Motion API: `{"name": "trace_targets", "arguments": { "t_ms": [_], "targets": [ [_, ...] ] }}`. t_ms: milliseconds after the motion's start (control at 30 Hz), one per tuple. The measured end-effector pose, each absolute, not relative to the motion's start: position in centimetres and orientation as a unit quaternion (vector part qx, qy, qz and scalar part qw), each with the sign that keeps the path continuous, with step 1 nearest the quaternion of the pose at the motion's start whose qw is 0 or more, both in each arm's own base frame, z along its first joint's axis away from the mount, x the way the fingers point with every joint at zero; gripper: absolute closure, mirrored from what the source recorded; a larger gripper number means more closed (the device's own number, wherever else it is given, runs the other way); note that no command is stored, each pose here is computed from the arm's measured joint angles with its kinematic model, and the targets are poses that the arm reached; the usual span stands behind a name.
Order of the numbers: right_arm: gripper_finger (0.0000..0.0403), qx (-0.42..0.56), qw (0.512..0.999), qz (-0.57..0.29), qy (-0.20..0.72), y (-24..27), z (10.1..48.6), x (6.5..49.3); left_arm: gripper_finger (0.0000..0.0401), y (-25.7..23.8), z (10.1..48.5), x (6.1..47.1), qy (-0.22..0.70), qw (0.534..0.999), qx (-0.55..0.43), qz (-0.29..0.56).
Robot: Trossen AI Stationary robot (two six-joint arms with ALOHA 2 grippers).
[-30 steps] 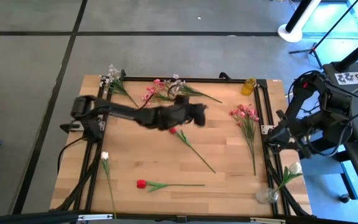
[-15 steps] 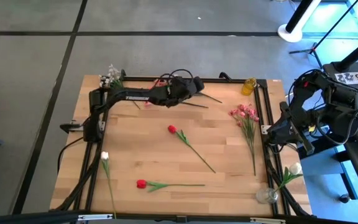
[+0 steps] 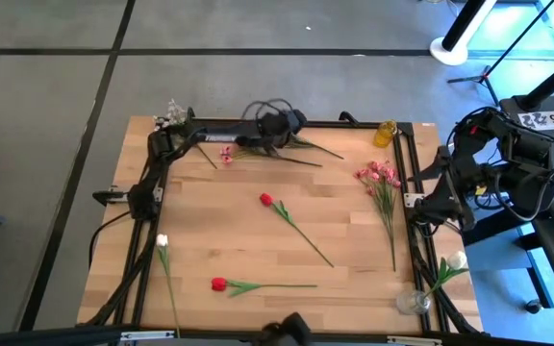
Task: Sort flowers into vase by color
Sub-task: Put the right white flowers into the transparent vase
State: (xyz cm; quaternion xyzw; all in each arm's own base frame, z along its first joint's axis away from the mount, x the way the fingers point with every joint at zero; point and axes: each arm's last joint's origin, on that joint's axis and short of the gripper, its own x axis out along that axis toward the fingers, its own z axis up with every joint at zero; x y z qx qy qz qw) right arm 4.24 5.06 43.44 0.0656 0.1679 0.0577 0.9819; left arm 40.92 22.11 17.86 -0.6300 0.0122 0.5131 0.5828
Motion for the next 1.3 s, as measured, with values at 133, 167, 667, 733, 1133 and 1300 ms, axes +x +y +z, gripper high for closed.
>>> {"name": "trace_targets", "arguments": {
  "t_ms": [133, 167, 667, 733, 1133, 1300],
  "targets": [
    [0.0048, 0.065, 0.985, 0.038, 0.152, 4.9, 43.5, 4.3, 0.0244, 24.5, 18.4, 39.2, 0.104, 0.61, -0.586, 0.524],
    [0.0048, 0.069, 0.986, 0.032, 0.149, 4.9, 43.5, 4.3, 0.0244, 24.9, 18.6, 39.0, 0.122, 0.625, -0.567, 0.522],
    [0.0048, 0.105, 0.984, -0.01, 0.146, 5.0, 43.1, 4.4, 0.0245, 25.0, 18.6, 38.1, 0.45, 0.833, -0.135, 0.292],
    [0.0048, 0.113, 0.984, -0.019, 0.139, 5.0, 43.1, 4.4, 0.0245, 24.8, 18.1, 37.6, 0.49, 0.829, -0.096, 0.252],
    [0.0048, 0.174, 0.977, -0.118, 0.043, 4.8, 43.4, 4.8, 0.0245, 26.6, 15.7, 36.3, 0.504, 0.851, -0.022, 0.149],
    [0.0048, 0.162, 0.971, -0.171, 0.046, 5.5, 43.2, 5.9, 0.0245, 27.0, 14.0, 36.0, 0.521, 0.843, -0.034, 0.129]
  ]
}}
